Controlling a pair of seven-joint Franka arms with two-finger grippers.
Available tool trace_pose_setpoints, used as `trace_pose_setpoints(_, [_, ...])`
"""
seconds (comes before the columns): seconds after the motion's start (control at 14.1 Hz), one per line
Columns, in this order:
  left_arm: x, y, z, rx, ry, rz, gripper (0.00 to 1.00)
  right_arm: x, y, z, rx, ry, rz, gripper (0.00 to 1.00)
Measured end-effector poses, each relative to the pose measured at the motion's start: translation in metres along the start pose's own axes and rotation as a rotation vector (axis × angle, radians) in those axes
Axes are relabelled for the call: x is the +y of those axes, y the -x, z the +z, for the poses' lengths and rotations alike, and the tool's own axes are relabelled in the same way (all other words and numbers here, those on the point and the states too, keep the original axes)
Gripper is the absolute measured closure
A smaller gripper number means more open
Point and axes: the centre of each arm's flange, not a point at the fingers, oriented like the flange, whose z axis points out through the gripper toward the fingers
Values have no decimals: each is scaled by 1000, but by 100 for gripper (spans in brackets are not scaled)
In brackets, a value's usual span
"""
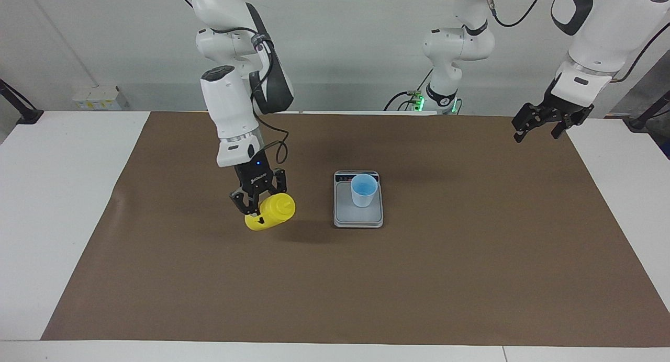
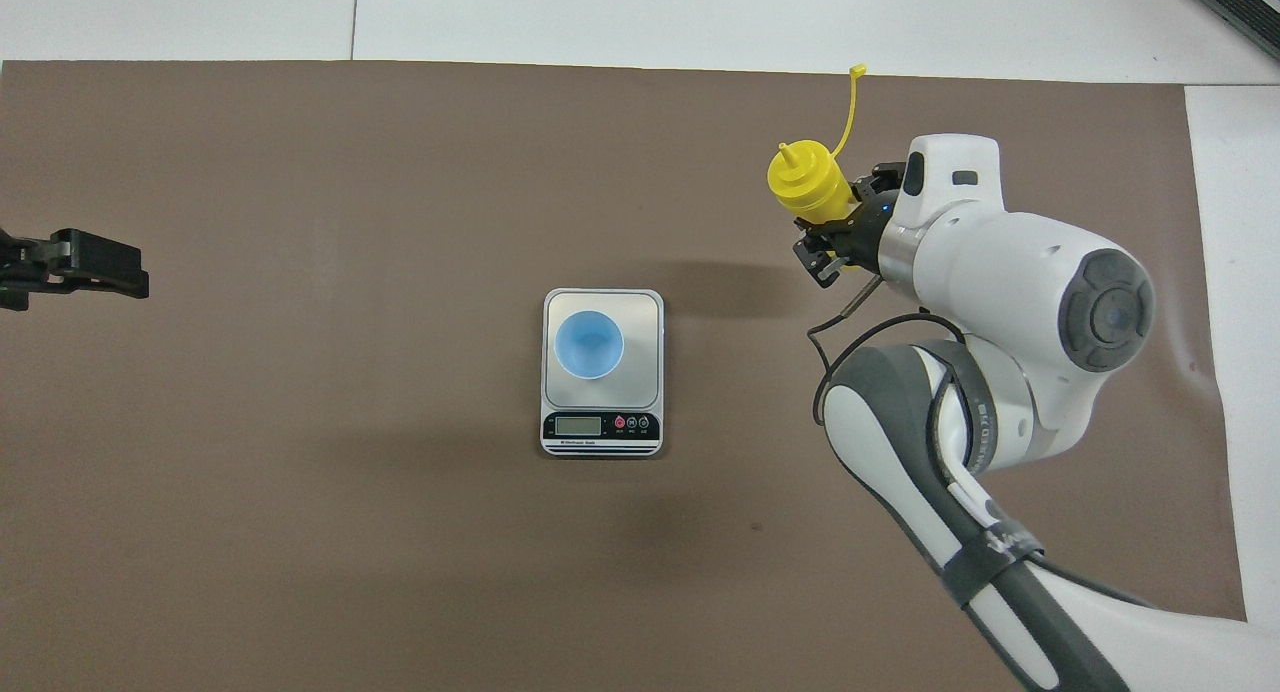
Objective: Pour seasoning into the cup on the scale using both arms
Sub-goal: 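Raise the bottle upright and carry it back with the right gripper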
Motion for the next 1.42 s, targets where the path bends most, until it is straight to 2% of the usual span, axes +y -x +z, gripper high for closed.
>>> trace_pose_setpoints(0.5, [0, 0, 0, 0, 0, 0, 0, 44, 59, -4, 84, -96, -18, 45])
trace_pose_setpoints(1.07, [0, 0, 0, 0, 0, 0, 0, 68, 144, 0, 192, -163, 10, 45])
trace_pose_setpoints(1.42, [0, 0, 0, 0, 0, 0, 0, 68, 202, 12, 273, -173, 40, 45])
